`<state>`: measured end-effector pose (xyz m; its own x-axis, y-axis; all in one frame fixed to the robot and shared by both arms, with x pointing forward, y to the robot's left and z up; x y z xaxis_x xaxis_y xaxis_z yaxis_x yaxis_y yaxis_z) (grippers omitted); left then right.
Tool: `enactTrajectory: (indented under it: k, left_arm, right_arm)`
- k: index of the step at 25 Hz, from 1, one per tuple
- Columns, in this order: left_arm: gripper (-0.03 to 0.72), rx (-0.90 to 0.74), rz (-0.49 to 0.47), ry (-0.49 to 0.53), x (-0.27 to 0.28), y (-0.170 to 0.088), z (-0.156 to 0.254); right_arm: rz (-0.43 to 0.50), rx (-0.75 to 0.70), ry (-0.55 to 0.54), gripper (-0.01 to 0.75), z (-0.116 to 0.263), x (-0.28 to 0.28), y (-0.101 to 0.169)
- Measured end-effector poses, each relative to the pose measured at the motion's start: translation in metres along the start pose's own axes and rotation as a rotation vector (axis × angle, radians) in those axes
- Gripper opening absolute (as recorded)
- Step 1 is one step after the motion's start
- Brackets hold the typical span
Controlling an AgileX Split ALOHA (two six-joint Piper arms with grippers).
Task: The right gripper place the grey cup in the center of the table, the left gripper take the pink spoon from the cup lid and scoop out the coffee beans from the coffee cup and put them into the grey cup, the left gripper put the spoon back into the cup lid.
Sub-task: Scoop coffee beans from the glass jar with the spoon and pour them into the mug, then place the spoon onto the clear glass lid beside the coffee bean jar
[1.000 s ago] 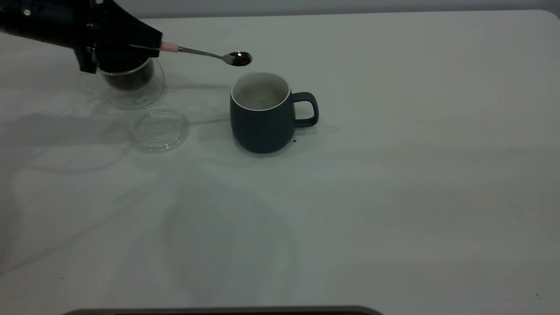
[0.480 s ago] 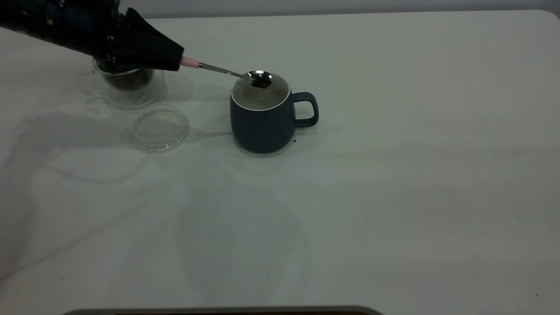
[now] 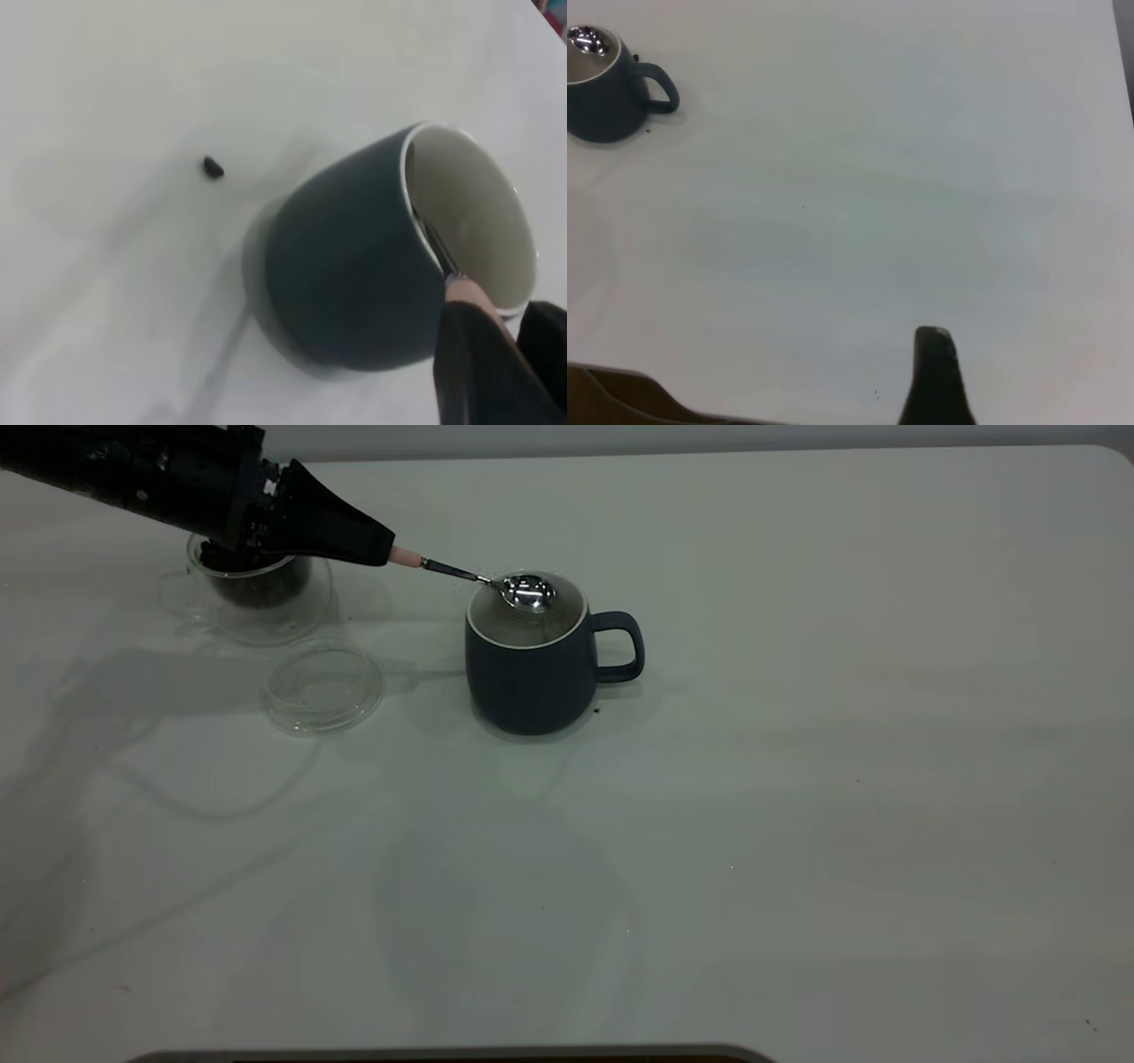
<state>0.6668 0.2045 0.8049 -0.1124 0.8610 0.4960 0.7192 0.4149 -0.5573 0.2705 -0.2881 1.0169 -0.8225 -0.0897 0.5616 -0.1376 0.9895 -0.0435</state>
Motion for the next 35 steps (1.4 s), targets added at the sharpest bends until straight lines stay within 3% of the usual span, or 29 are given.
enactTrajectory:
  k: [10, 16, 29, 35]
  left_arm:
    - [0.119, 0.109, 0.108, -0.044, 0.021, -0.02, -0.017]
    - [0.119, 0.255, 0.039, -0.12, 0.082, -0.008, -0.022]
    - [0.119, 0.541, -0.035, -0.232, 0.147, -0.008, 0.069]
    - [0.119, 0.615, -0.106, -0.198, 0.139, 0.009, 0.096]
  right_arm:
    - [0.0, 0.0, 0.0, 0.591, 0.0, 0.0, 0.0]
    - [0.0, 0.0, 0.0, 0.591, 0.0, 0.0, 0.0]
    - [0.0, 0.0, 0.0, 0.591, 0.0, 0.0, 0.0]
    - [0.0, 0.0, 0.0, 0.591, 0.0, 0.0, 0.0]
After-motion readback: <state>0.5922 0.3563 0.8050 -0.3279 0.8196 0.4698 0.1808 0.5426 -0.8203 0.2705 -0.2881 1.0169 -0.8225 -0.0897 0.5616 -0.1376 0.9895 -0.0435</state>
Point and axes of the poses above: a point on each arm's last joint axis where the gripper is mounted, x pointing back along that axis away from the gripper, y along the wrist's bending axis when the last joint is at zero, z = x × y, the point moved 4 cm from there along -x, pointing out along that axis toward the gripper, and after that the axes turned 1 degree about x, right-handed, at the moved point
